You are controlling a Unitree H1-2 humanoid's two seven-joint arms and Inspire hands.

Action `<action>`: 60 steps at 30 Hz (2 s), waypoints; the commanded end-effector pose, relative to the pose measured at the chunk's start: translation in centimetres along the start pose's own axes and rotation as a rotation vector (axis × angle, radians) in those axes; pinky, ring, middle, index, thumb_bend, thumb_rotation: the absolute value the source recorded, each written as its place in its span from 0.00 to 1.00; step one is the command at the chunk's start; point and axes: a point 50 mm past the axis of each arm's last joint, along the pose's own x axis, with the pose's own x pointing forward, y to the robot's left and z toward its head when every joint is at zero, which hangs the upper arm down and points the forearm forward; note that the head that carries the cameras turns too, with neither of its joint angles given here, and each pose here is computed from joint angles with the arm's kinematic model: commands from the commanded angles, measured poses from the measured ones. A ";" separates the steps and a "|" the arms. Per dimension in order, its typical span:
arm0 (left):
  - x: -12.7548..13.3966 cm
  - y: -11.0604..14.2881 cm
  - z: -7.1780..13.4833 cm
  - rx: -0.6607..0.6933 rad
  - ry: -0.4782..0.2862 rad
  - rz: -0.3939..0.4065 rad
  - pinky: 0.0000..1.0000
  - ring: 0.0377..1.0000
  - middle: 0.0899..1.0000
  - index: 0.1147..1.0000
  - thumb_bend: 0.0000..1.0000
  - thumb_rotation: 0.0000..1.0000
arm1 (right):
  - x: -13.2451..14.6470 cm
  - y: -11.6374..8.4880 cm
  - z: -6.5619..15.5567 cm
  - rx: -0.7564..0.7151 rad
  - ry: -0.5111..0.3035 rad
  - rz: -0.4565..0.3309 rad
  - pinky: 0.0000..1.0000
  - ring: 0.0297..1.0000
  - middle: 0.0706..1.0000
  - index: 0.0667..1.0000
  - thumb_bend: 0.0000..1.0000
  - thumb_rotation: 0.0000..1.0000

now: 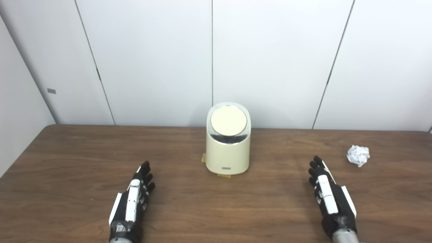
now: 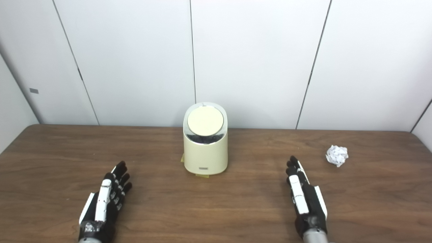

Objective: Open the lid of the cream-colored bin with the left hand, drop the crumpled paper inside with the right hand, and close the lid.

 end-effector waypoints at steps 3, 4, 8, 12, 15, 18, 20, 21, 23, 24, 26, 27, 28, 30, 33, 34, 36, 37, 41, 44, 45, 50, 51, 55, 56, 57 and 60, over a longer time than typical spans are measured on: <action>0.9 -0.2 0.9 -0.004 -0.050 -0.013 1.00 1.00 1.00 1.00 0.38 1.00 | 0.8 0.3 1.4 -0.025 -0.058 0.017 0.95 0.95 0.96 0.97 0.50 0.84; 0.9 -0.2 0.9 -0.002 -0.050 -0.012 1.00 1.00 1.00 1.00 0.38 1.00 | 0.8 0.3 1.4 -0.033 -0.059 0.017 0.94 0.95 0.95 0.96 0.49 0.84; 0.9 -0.1 0.9 0.003 -0.052 -0.009 1.00 1.00 1.00 1.00 0.38 1.00 | 0.7 0.3 1.4 -0.041 -0.062 0.021 0.93 0.95 0.95 0.96 0.49 0.83; 0.9 -0.2 0.9 0.002 -0.045 -0.015 1.00 1.00 1.00 1.00 0.39 1.00 | 0.7 0.4 1.4 -0.043 -0.059 0.022 0.92 0.95 0.95 0.96 0.49 0.84; 1.0 -0.2 0.8 0.007 -0.038 -0.023 1.00 1.00 1.00 1.00 0.40 1.00 | 0.9 0.4 1.3 -0.027 -0.061 0.023 0.94 0.95 0.96 0.97 0.50 0.83; 1.3 -0.1 0.9 0.015 -0.031 -0.025 1.00 1.00 1.00 1.00 0.43 0.92 | 0.9 0.5 1.1 -0.027 -0.056 0.021 0.94 0.95 0.96 0.97 0.51 0.83; 1.7 -0.1 1.7 0.021 -0.041 -0.013 1.00 1.00 1.00 1.00 0.44 0.81 | 1.1 0.5 1.0 -0.025 -0.057 0.026 0.94 0.95 0.96 0.97 0.51 0.82; 1.8 -0.1 1.9 0.022 -0.044 -0.008 1.00 1.00 1.00 1.00 0.45 0.72 | 1.1 0.5 1.0 -0.025 -0.058 0.028 0.94 0.95 0.96 0.97 0.50 0.82; 2.6 -0.1 3.2 0.063 -0.074 -0.009 1.00 1.00 1.00 1.00 0.50 0.61 | 1.3 0.6 0.9 -0.024 -0.057 0.032 0.94 0.95 0.96 0.97 0.50 0.82; 3.2 -0.3 4.2 0.114 -0.090 -0.005 1.00 0.99 0.99 1.00 0.54 0.55 | 1.3 0.7 0.9 -0.020 -0.054 0.032 0.94 0.94 0.96 0.96 0.50 0.82; 4.3 -0.7 5.8 0.158 -0.120 0.001 1.00 0.98 0.97 1.00 0.65 0.53 | 1.5 0.7 0.8 -0.008 -0.050 0.033 0.94 0.94 0.95 0.96 0.50 0.81; 4.9 -0.9 6.5 0.166 -0.131 0.001 1.00 0.98 0.96 1.00 0.68 0.51 | 1.6 0.7 0.8 -0.003 -0.049 0.034 0.94 0.94 0.95 0.96 0.50 0.81; 5.7 -1.3 7.5 0.176 -0.151 -0.009 0.97 0.96 0.96 1.00 0.69 0.47 | 1.7 0.7 0.7 0.003 -0.047 0.034 0.95 0.94 0.96 0.96 0.49 0.80; 6.8 -1.9 9.0 0.197 -0.174 -0.018 0.95 0.95 0.96 1.00 0.71 0.42 | 1.8 0.8 0.7 0.015 -0.044 0.034 0.96 0.95 0.96 0.96 0.49 0.79; 9.0 -3.1 11.7 0.282 -0.210 -0.015 0.96 0.94 0.93 0.99 0.79 0.37 | 1.9 0.9 0.6 0.029 -0.043 0.035 0.97 0.95 0.95 0.96 0.51 0.78; 9.4 -3.4 12.2 0.301 -0.216 -0.013 0.96 0.93 0.93 0.99 0.81 0.37 | 1.9 0.8 0.6 0.029 -0.044 0.035 0.97 0.95 0.96 0.96 0.51 0.78; 10.9 -4.3 13.9 0.367 -0.237 -0.039 0.91 0.92 0.92 0.99 0.85 0.37 | 2.0 0.8 0.6 0.036 -0.042 0.034 0.98 0.95 0.96 0.97 0.53 0.78; 11.5 -4.8 14.7 0.398 -0.239 -0.055 0.89 0.91 0.92 0.98 0.87 0.36 | 2.0 0.8 0.6 0.033 -0.042 0.037 0.98 0.95 0.96 0.97 0.53 0.79; 13.8 -6.1 16.9 0.518 -0.242 -0.133 0.89 0.91 0.92 0.97 0.89 0.39 | 2.2 0.9 0.4 0.009 -0.046 0.042 0.97 0.94 0.96 0.97 0.52 0.81; 15.7 -7.2 18.1 0.602 -0.240 -0.179 0.85 0.89 0.90 0.95 0.91 0.40 | 2.2 0.9 0.4 -0.009 -0.054 0.041 0.95 0.94 0.95 0.96 0.50 0.82; 16.5 -7.6 18.4 0.628 -0.231 -0.196 0.82 0.88 0.89 0.94 0.92 0.37 | 2.3 1.0 0.3 -0.012 -0.056 0.041 0.95 0.94 0.96 0.96 0.50 0.81; 18.9 -9.4 19.5 0.752 -0.205 -0.259 0.79 0.88 0.91 0.95 0.91 0.30 | 2.2 1.1 0.3 -0.009 -0.053 0.037 0.94 0.94 0.96 0.96 0.51 0.82; 19.2 -9.8 19.7 0.771 -0.204 -0.268 0.80 0.89 0.92 0.95 0.91 0.26 | 2.2 1.1 0.3 -0.007 -0.053 0.038 0.95 0.94 0.96 0.96 0.50 0.81; 20.6 -11.5 20.2 0.856 -0.201 -0.285 0.80 0.89 0.93 0.94 0.92 0.22 | 2.3 1.2 0.1 -0.014 -0.054 0.044 0.96 0.95 0.96 0.97 0.52 0.83; 21.0 -11.8 20.3 0.880 -0.203 -0.290 0.80 0.89 0.93 0.94 0.92 0.21 | 2.3 1.3 0.1 -0.010 -0.053 0.044 0.97 0.95 0.96 0.97 0.52 0.83; 21.3 -12.2 20.5 0.907 -0.202 -0.293 0.79 0.90 0.94 0.95 0.92 0.21 | 2.2 1.3 0.0 -0.008 -0.052 0.042 0.97 0.95 0.96 0.96 0.52 0.83; 22.3 -13.6 20.8 0.994 -0.200 -0.300 0.73 0.90 0.94 0.96 0.94 0.20 | 2.2 1.4 0.0 -0.005 -0.051 0.040 0.97 0.95 0.96 0.96 0.52 0.82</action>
